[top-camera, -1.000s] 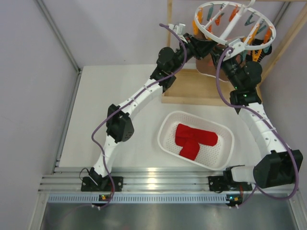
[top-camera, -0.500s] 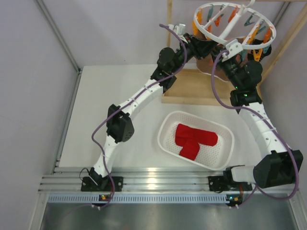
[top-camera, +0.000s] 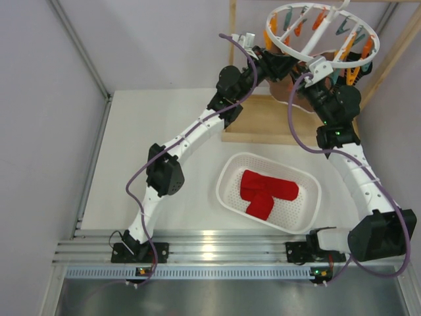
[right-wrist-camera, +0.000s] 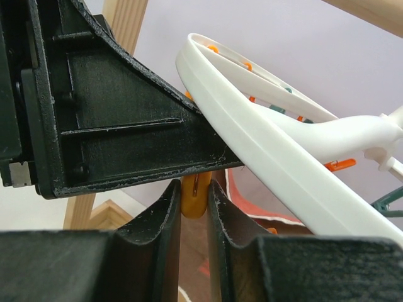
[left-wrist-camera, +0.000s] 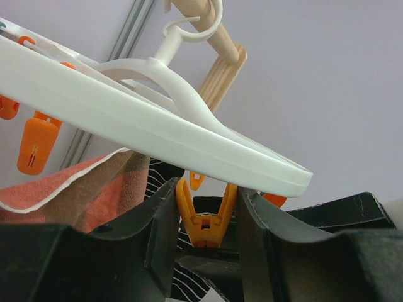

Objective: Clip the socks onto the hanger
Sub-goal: Open the clamp at the hanger.

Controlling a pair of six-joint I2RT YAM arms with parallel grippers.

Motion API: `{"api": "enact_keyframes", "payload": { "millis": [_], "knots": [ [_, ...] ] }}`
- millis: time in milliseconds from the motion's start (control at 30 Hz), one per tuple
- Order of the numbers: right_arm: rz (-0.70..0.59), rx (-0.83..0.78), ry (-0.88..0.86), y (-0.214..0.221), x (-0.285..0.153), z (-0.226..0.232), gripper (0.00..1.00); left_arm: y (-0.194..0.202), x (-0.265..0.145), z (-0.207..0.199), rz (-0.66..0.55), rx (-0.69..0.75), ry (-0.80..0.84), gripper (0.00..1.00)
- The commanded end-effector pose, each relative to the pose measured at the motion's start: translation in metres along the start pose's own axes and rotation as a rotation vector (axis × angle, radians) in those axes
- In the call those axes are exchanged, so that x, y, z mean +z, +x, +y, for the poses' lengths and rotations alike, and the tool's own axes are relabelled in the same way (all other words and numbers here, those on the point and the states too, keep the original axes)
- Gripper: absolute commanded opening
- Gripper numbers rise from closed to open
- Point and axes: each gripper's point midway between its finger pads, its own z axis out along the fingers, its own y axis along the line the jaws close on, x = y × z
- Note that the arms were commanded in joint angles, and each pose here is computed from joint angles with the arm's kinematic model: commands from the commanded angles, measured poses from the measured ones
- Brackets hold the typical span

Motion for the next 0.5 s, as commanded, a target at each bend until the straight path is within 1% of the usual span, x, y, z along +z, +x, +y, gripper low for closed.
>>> {"api": "enact_keyframes", "payload": {
  "millis": [0,300,333,367,467],
  "knots": [
    [-0.059,-0.029,-0.068,-0.0209,-0.0061,0.0127,0.00,-0.0502,0.0032,-0.0349,-0.111,0.035,0.067,0.43],
    [-0.039,-0.035,-0.063,-0.0151,-0.0072,0.0085,0.00,-0.0542,0.0017,-0.0377,-0.108,0.018,0.077,0.47],
    [-0.039,-0.037,-0.060,-0.0152,-0.0079,0.0068,0.00,-0.0544,0.0015,-0.0388,-0.106,0.023,0.081,0.46],
    [-0.041,-0.038,-0.067,-0.0162,-0.0081,0.0084,0.00,-0.0556,0.0015,-0.0392,-0.110,0.023,0.080,0.42],
    [-0.035,-0.041,-0.071,-0.0143,-0.0086,0.0085,0.00,-0.0566,0.0009,-0.0387,-0.109,0.008,0.080,0.40]
  ]
}}
